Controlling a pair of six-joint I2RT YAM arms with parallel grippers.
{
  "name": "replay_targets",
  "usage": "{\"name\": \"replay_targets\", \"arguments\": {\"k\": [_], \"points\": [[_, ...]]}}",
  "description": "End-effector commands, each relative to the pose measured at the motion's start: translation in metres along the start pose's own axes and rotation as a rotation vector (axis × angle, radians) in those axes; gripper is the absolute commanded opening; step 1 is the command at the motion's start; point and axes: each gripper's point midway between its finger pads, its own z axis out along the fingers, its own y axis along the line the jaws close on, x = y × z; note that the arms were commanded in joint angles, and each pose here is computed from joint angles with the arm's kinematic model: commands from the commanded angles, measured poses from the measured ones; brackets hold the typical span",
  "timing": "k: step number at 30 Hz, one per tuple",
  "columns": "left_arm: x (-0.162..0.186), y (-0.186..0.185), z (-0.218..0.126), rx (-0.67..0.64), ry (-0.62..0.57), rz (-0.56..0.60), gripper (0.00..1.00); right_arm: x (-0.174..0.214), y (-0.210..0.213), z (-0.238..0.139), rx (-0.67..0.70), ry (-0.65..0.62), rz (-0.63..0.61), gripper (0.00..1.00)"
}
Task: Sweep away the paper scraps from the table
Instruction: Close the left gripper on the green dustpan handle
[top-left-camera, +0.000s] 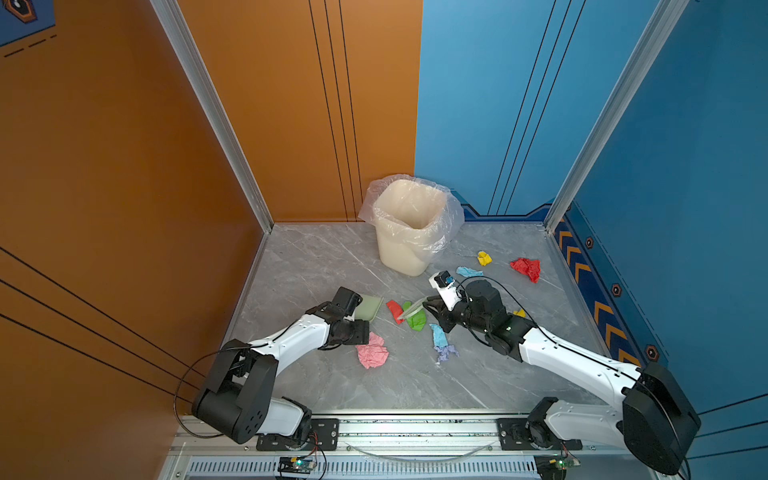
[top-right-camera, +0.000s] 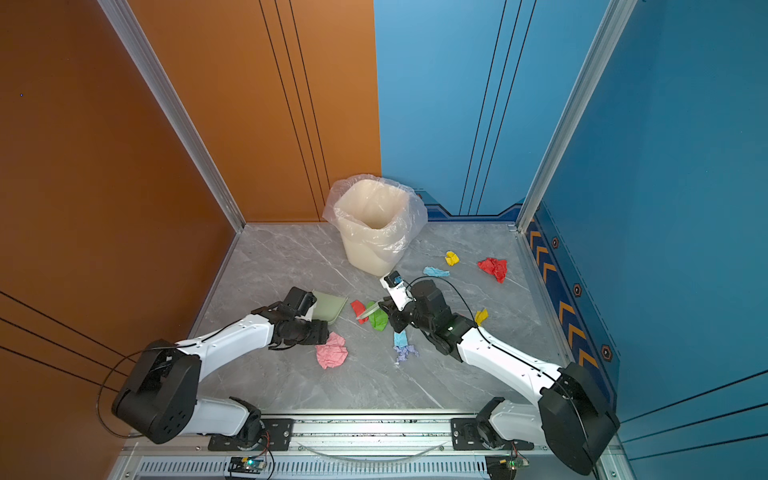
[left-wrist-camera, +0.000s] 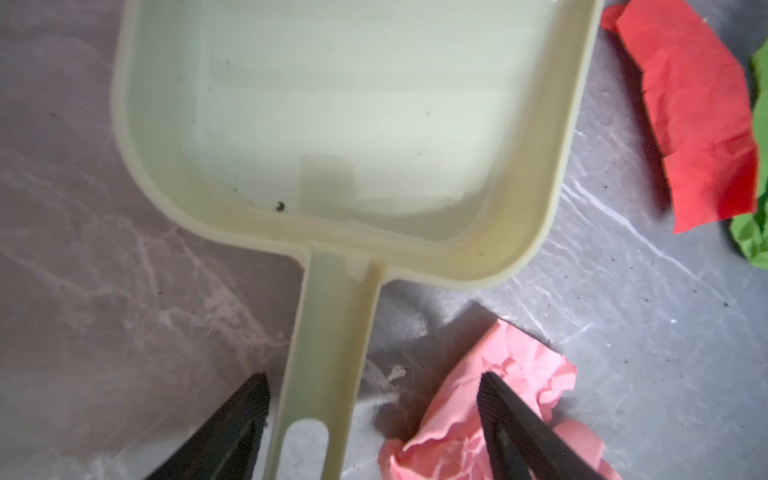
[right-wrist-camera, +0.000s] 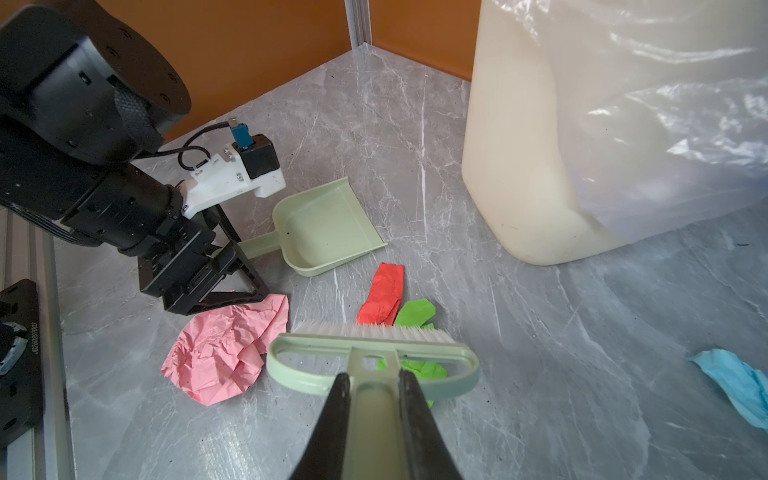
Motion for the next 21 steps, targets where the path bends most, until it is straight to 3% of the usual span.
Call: {"name": "replay_targets", "arguments": {"k": [1,21], "points": [[-0.0058,0.0081,-0.0053,-0.030,-0.039,-0.002,0.77,-0.0016,-0.0002,-0.0003,-0.002,-0.016,0.014,0.00],[-0.0107,0.0137,-0.0003,-0.062,-0.062,0.014,0.53,0.0035,-0.0015,0.0009,0.003,-0.007,0.017,0.00]]}}
